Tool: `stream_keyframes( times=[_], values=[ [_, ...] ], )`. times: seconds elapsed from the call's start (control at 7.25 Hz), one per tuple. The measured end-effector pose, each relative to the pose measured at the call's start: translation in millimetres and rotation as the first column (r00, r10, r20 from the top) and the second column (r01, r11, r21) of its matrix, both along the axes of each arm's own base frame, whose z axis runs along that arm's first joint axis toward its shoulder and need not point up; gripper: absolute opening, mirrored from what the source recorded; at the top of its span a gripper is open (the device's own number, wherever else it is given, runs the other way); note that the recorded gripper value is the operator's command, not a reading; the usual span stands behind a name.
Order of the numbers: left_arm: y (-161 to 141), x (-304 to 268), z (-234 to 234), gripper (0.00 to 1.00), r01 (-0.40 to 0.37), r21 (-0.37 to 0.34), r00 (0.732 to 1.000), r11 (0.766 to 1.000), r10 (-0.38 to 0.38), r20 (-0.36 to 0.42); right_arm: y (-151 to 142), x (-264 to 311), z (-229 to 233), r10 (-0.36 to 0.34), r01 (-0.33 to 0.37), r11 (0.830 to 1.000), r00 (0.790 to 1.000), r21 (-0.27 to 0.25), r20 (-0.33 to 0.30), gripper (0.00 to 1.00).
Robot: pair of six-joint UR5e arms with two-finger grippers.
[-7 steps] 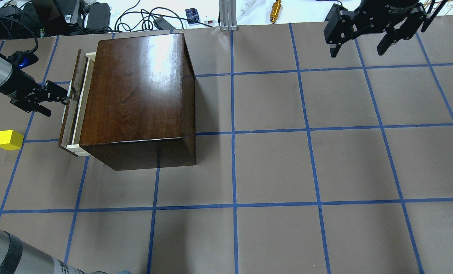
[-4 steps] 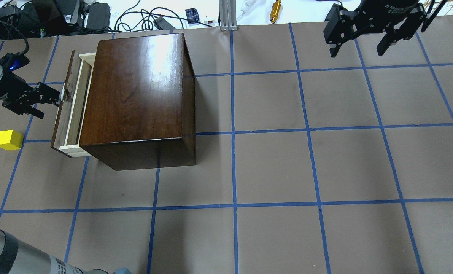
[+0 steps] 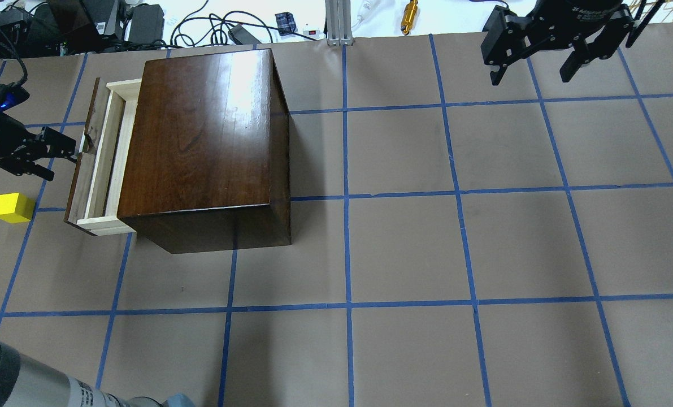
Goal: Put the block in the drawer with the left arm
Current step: 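Release the handle and move the left gripper over the yellow cube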
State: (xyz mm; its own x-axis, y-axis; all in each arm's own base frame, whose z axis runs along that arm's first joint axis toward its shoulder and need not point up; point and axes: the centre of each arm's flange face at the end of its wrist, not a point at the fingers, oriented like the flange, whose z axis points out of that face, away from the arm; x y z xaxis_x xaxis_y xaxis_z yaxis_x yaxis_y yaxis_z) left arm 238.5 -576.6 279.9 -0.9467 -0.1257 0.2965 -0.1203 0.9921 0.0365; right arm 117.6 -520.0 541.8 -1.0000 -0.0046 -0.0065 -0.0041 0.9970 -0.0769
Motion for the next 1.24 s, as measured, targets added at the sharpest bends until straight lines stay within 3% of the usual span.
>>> stream_keyframes(
  times=[1.24],
  values=[
    [0,14,23,1.00,-0.010,-0.015,1.000,1.000,0.010,0.010,0,0,0,0.000,0.000,1.000,1.000,-0.001,0.002,1.00]
  ],
)
